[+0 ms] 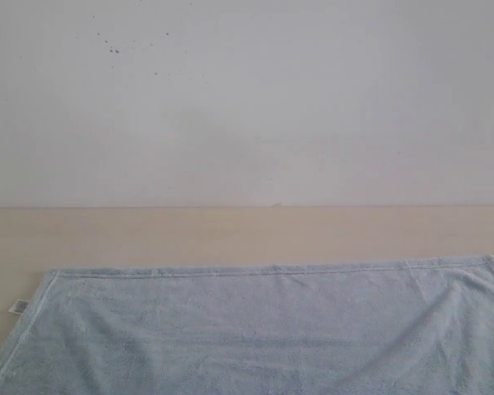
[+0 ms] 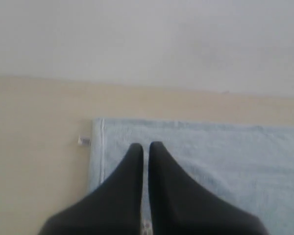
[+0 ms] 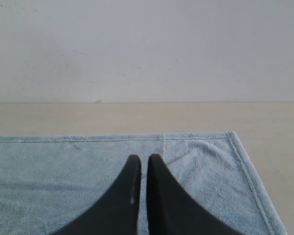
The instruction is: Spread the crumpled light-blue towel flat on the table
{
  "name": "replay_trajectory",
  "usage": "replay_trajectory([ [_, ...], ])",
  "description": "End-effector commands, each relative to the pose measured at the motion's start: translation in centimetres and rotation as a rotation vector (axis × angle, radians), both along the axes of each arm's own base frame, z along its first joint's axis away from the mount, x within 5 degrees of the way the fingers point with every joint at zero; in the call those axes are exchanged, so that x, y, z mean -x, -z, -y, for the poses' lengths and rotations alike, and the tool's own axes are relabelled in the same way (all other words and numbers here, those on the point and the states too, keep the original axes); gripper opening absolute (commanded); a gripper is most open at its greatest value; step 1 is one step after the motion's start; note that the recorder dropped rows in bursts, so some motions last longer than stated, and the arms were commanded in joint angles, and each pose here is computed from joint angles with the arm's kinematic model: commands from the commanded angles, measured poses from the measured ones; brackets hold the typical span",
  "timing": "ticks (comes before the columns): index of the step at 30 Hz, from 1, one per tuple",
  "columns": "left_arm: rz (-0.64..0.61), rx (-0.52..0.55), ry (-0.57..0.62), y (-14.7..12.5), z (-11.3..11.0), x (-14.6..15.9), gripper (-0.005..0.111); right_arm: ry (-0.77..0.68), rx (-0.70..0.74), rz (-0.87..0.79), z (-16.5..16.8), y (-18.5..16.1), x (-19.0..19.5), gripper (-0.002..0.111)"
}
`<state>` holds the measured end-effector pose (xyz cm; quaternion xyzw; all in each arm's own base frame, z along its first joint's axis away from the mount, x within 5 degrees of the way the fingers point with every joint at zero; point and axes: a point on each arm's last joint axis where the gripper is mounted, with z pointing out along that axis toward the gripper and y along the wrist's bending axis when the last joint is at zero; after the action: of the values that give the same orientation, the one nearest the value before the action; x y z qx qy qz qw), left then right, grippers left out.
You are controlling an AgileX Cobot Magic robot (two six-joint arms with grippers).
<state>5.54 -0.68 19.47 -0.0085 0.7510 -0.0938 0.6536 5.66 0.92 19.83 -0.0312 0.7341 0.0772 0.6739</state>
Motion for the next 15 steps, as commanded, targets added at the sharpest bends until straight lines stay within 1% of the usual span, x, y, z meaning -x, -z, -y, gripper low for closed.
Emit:
replay_trajectory([
  [1, -0.144, -0.016, -0.008, 1.40, -0.11, 0.26, 0.004, 0.003, 0.003, 0.002, 0.02, -0.03, 0.02, 0.005],
  [15, -0.142, -0.016, -0.007, 1.38, -0.11, 0.26, 0.004, 0.003, 0.003, 0.002, 0.02, -0.03, 0.02, 0.005],
])
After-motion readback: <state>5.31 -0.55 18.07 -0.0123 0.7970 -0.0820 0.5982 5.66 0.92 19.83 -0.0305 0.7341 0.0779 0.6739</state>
